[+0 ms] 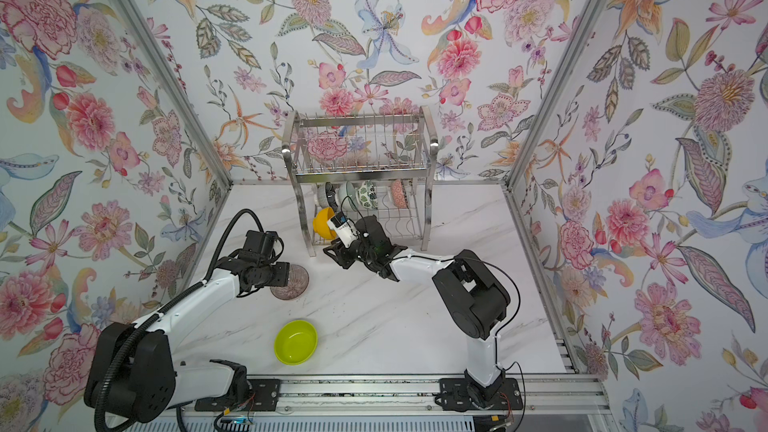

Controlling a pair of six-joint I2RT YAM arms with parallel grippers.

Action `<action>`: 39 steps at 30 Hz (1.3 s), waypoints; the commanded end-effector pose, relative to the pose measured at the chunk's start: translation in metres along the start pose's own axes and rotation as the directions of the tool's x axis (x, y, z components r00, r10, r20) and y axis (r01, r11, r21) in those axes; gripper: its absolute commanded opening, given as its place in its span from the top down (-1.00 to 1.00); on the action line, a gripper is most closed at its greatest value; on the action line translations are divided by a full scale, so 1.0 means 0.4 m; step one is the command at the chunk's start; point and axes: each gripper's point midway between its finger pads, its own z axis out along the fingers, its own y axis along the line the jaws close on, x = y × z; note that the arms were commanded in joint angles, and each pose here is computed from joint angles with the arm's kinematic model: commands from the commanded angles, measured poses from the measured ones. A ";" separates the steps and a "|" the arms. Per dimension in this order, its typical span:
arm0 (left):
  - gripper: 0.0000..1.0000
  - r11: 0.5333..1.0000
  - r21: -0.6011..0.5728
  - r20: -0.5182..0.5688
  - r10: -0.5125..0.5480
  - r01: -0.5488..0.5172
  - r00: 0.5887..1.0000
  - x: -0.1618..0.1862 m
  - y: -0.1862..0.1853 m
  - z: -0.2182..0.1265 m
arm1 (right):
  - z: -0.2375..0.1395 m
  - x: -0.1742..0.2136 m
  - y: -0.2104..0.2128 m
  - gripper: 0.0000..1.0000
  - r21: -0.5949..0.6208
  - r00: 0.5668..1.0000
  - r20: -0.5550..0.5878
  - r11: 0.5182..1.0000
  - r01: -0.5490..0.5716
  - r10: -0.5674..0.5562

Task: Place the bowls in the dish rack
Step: 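Swing the right gripper over the purple-striped bowl while the left gripper hovers above it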

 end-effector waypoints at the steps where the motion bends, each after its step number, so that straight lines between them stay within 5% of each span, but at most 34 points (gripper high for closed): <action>1: -0.24 1.000 -0.003 -0.031 0.016 -0.017 0.999 0.000 -0.001 0.002 | -0.026 -0.041 0.004 0.22 0.004 0.999 0.048 1.000 0.005 -0.005; 13: 0.03 0.986 0.167 -0.087 0.018 -0.004 0.996 0.017 -0.081 0.019 | -0.064 -0.052 -0.025 0.22 0.045 0.995 0.093 0.999 -0.027 0.022; 26: 0.00 0.862 0.501 -0.032 0.105 -0.075 0.994 0.018 -0.276 -0.043 | -0.088 -0.028 -0.013 0.22 0.028 0.997 0.073 0.999 0.024 -0.026; 33: -0.03 0.881 0.465 0.012 0.093 -0.088 0.996 -0.006 -0.255 -0.058 | -0.107 0.007 0.028 0.22 -0.017 0.980 -0.049 0.981 0.194 -0.195; 39: -0.09 0.900 0.430 0.065 0.046 -0.069 0.997 -0.036 -0.218 -0.076 | -0.122 0.055 0.094 0.15 -0.112 0.887 -0.160 0.901 0.420 -0.434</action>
